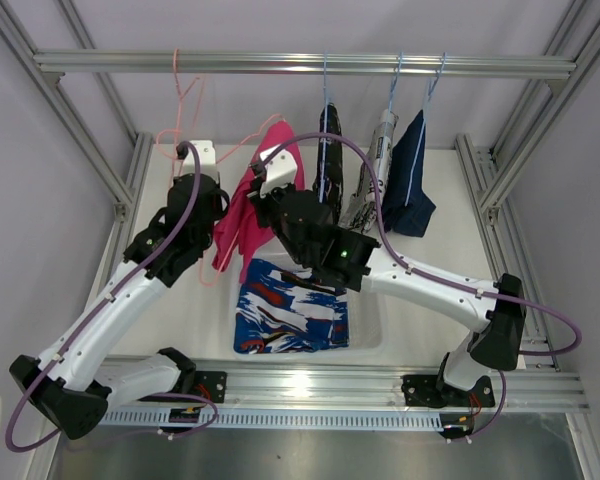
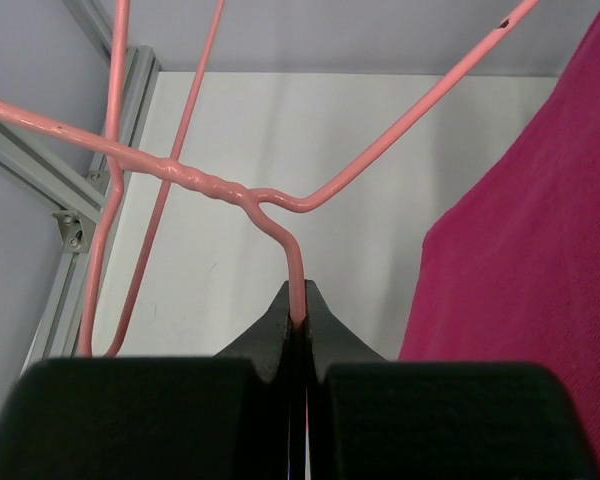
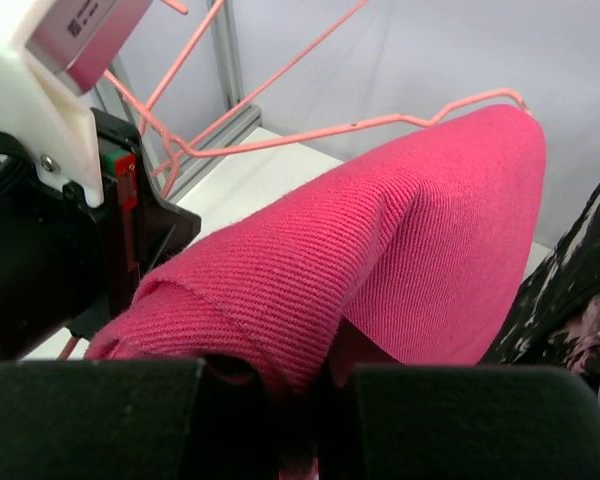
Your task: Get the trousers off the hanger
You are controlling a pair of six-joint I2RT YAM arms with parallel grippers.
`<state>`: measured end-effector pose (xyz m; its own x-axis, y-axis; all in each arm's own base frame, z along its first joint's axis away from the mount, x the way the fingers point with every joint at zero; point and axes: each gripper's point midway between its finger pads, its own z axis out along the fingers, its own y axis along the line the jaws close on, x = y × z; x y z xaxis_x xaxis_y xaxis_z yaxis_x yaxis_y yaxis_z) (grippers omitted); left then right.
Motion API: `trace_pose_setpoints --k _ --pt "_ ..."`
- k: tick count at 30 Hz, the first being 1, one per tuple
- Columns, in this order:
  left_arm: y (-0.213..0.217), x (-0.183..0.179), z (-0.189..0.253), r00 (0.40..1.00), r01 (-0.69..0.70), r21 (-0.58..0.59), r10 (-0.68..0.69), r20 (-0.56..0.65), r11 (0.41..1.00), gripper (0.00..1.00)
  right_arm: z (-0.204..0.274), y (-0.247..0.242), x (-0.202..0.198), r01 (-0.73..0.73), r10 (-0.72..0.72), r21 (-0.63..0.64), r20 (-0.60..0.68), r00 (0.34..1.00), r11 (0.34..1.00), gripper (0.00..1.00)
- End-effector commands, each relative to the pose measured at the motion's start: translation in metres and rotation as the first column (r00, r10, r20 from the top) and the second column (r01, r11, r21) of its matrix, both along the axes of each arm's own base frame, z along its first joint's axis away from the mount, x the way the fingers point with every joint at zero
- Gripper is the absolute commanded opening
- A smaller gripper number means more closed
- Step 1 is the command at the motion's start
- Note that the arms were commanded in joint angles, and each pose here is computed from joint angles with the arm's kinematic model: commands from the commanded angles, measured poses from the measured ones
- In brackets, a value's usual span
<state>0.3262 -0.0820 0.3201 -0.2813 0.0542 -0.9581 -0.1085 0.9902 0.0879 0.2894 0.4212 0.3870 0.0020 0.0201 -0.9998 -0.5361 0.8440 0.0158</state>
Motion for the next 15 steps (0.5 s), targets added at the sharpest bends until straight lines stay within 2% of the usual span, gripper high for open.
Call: trace_pose_setpoints --k 1,15 --pt "-0.008 0.005 0.016 0.998 0.035 -0.044 -0.033 0.051 0.998 0.00 0.109 -0.033 -0.009 0.001 -0.032 0.242 0.125 0.992 0.970 0.00" --pt "-0.013 0.016 -0.003 0.999 0.048 0.032 -0.047 -0.015 0.998 0.01 0.142 -0.048 -0.007 0.013 -0.051 0.238 0.153 0.987 0.971 0.00"
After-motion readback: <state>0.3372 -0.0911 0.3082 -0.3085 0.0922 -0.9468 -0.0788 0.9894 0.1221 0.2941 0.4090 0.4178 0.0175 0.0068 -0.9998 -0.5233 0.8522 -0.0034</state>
